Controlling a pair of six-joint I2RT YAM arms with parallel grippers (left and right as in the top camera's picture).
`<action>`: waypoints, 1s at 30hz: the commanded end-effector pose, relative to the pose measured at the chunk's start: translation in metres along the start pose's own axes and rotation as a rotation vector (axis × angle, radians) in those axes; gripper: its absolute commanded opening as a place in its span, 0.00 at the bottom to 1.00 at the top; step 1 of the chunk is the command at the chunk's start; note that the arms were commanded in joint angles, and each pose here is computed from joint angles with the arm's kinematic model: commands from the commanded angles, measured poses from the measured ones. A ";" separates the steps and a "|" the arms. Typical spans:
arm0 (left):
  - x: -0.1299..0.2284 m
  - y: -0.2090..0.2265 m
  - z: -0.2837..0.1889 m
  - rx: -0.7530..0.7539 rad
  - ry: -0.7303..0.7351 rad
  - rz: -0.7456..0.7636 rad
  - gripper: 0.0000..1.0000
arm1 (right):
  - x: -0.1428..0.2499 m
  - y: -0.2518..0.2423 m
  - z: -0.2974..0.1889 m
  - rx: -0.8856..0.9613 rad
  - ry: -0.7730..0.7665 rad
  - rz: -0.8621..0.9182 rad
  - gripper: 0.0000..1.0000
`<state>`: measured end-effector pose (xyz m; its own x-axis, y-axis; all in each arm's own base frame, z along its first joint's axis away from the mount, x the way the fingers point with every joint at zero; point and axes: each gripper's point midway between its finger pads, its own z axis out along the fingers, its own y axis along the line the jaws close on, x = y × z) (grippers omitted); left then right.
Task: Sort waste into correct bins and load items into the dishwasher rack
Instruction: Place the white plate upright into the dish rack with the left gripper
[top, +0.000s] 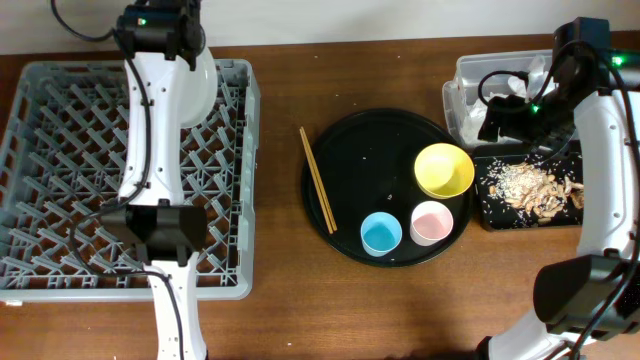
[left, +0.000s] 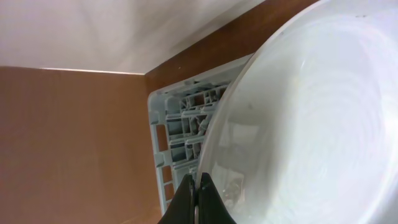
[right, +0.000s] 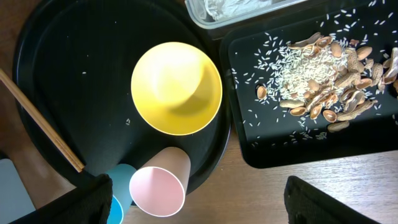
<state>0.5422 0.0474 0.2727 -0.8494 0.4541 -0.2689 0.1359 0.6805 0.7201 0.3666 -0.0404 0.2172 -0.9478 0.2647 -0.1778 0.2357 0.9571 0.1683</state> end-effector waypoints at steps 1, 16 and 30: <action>-0.006 0.004 -0.019 -0.006 -0.038 -0.024 0.00 | 0.003 -0.002 -0.003 0.006 0.002 -0.001 0.91; -0.002 -0.009 0.001 -0.027 0.012 0.036 0.00 | 0.009 -0.003 -0.003 0.012 0.026 0.001 0.92; 0.005 0.023 0.007 -0.337 0.141 0.100 0.00 | 0.007 -0.003 -0.003 0.011 0.016 0.000 0.92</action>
<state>0.5527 0.0643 0.2613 -0.8976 0.4182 -0.1393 0.0794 0.4643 0.8821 0.3607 -0.0393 0.2161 -0.9521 0.2647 -0.1532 0.2392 0.9566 0.1666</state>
